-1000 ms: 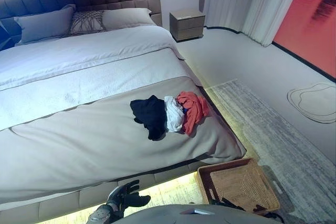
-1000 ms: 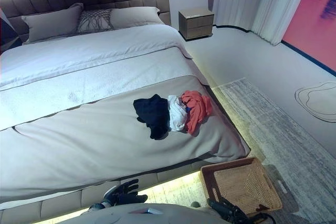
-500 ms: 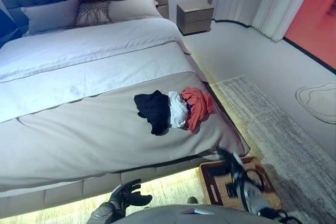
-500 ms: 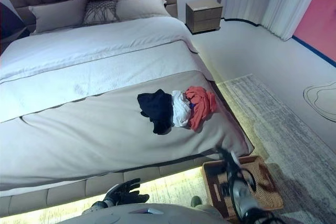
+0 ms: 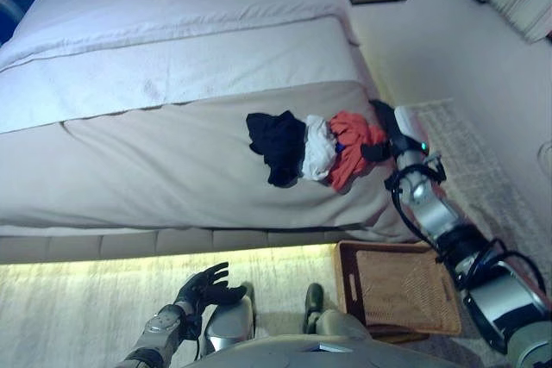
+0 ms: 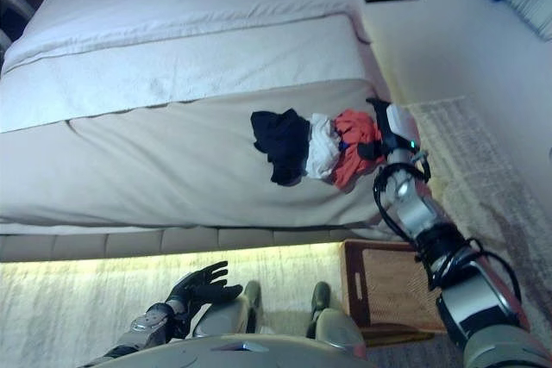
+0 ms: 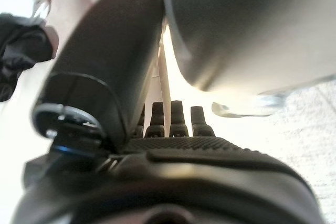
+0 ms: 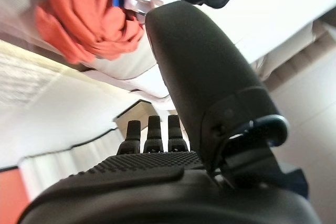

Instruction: Pick up the clothes from the bed and place them into the basket

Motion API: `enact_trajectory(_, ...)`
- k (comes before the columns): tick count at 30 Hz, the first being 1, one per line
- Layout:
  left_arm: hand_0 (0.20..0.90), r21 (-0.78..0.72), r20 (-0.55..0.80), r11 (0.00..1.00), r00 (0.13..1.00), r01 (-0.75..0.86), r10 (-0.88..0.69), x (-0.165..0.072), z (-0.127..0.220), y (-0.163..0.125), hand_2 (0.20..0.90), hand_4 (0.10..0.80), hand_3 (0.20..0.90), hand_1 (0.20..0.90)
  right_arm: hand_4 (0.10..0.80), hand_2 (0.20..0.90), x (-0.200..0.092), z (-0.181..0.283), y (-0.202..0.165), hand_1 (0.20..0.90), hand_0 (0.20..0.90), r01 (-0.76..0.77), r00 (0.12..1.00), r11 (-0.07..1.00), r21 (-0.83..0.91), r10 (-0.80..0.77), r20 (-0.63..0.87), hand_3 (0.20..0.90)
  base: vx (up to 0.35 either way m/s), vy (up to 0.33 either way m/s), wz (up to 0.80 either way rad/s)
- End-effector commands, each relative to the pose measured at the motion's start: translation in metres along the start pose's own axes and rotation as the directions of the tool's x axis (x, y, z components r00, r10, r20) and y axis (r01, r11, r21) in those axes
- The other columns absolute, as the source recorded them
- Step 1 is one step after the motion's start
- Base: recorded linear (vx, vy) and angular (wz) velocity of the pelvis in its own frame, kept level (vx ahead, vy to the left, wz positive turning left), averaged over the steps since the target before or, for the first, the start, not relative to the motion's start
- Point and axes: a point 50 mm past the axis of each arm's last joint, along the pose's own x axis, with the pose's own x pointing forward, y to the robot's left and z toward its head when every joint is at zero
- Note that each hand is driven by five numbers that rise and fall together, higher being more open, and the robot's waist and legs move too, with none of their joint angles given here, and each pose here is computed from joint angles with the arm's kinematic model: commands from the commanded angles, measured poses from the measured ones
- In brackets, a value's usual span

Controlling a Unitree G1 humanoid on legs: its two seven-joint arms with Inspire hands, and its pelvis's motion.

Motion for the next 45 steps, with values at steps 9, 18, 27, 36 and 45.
enact_trajectory(9, 0.900, -0.020, 0.386, 0.999, 0.922, 0.043, -0.032, -0.008, 0.083, 0.012, 0.900, 0.800, 0.900, 0.900, 0.800, 0.900, 0.065, 0.086, -0.115, 0.900, 0.900, 0.333, 0.932, 0.934, -0.126, -0.306, 0.195, 0.900, -0.089, 0.096, 0.23)
enact_trajectory(18, 0.900, 0.019, 0.597, 0.982, 0.786, 0.189, -0.163, -0.032, 0.131, -0.003, 0.900, 0.800, 0.900, 0.900, 0.800, 0.900, 0.079, 0.085, -0.160, 0.900, 0.900, 0.369, 0.929, 0.911, -0.186, -0.362, 0.070, 0.900, -0.030, 0.004, 0.31)
enact_trajectory(27, 0.900, 0.023, 0.695, 0.980, 0.702, 0.199, -0.159, -0.057, 0.154, 0.004, 0.900, 0.800, 0.900, 0.900, 0.800, 0.900, 0.077, 0.047, -0.194, 0.900, 0.900, 0.208, 0.926, 0.822, -0.530, -0.339, -0.163, 0.900, -0.004, -0.007, 0.11)
enact_trajectory(36, 0.900, 0.061, 0.714, 0.976, 0.675, 0.207, -0.188, -0.072, 0.161, 0.008, 0.900, 0.800, 0.900, 0.900, 0.800, 0.900, 0.067, 0.014, -0.215, 0.900, 0.900, -0.014, 0.866, 0.789, -0.614, -0.298, -0.402, 0.900, -0.025, -0.038, 0.06)
enact_trajectory(45, 0.900, 0.067, 0.711, 0.971, 0.672, 0.228, -0.207, -0.074, 0.158, 0.008, 0.900, 0.800, 0.900, 0.900, 0.100, 0.300, 0.063, 0.006, -0.219, 0.300, 0.300, 0.139, 0.861, 0.781, -0.609, -0.399, -0.315, 0.200, -0.013, -0.004, 0.04)
